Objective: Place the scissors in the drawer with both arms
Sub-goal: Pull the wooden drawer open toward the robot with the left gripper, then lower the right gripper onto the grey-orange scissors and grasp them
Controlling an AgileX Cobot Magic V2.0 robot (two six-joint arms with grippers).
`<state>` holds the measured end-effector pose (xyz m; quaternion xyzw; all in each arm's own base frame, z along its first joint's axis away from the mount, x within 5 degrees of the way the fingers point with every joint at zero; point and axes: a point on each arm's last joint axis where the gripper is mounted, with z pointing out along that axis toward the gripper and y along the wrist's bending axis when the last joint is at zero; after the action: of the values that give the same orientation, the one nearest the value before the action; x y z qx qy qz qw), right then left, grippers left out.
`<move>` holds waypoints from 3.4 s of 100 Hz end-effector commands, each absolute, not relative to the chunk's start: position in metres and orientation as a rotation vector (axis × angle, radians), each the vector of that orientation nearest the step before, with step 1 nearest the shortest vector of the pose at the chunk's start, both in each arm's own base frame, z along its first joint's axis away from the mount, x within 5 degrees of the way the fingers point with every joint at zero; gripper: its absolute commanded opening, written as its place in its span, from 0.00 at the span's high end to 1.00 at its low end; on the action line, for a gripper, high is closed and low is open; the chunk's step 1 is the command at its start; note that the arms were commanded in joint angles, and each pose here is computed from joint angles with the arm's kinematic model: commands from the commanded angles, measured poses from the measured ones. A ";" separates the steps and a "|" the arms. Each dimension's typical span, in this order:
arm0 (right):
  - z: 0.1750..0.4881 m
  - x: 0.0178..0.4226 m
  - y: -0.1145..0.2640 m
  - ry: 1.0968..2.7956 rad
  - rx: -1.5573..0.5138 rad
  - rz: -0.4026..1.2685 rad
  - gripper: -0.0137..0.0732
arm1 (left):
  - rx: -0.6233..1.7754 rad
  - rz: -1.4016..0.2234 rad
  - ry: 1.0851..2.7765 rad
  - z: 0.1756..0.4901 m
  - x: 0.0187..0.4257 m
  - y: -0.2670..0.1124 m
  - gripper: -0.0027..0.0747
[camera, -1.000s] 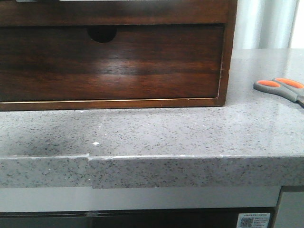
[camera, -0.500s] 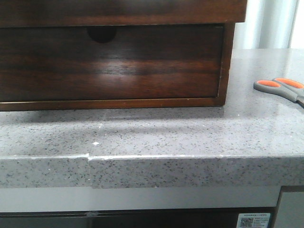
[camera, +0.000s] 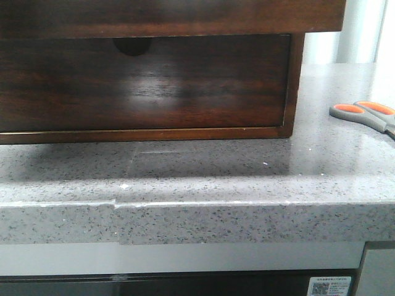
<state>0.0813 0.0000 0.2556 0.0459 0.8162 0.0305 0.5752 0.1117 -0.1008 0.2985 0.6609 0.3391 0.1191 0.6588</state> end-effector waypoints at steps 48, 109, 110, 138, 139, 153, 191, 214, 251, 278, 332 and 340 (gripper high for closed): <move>0.272 0.085 -0.001 1.826 0.106 0.062 0.89 | 1.405 0.148 0.704 0.317 0.104 -0.106 0.57; 0.271 0.086 -0.001 1.833 0.113 0.072 0.89 | 1.204 -0.052 0.593 0.341 0.083 -0.105 0.58; 0.272 0.086 -0.001 1.834 0.113 0.072 0.89 | 1.194 -0.055 0.595 0.342 0.082 -0.104 0.58; 0.293 0.100 -0.001 1.884 0.110 0.075 0.89 | 1.007 0.010 0.579 0.363 0.055 -0.079 0.58; 0.293 0.102 -0.001 1.894 0.109 0.073 0.89 | 1.002 0.014 0.575 0.364 0.054 -0.078 0.58; 0.307 0.127 -0.002 1.992 0.095 0.064 0.79 | 0.955 0.084 0.596 0.367 0.044 -0.066 0.58; 0.320 0.218 -0.004 2.385 0.080 0.091 0.37 | 0.902 0.121 0.640 0.368 0.039 -0.056 0.58; 0.316 0.268 -0.005 2.601 0.074 0.120 0.35 | 0.893 0.112 0.644 0.368 0.039 -0.056 0.58; 0.305 0.317 -0.003 2.747 0.057 0.149 0.35 | 0.892 0.111 0.645 0.368 0.039 -0.056 0.58; 0.305 0.323 0.020 2.713 -0.115 0.051 0.35 | 0.891 0.112 0.646 0.368 0.039 -0.056 0.59; 0.296 0.325 0.022 2.761 -0.077 0.061 0.35 | 0.891 0.112 0.646 0.368 0.039 -0.056 0.59; 0.285 0.328 0.023 2.821 -0.079 0.060 0.35 | 0.891 0.112 0.646 0.368 0.039 -0.056 0.59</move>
<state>0.3267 0.0231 0.2737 -0.0262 0.9887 0.0262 0.1451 0.0423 -0.0563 0.3556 0.4420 0.3181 0.0783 0.8350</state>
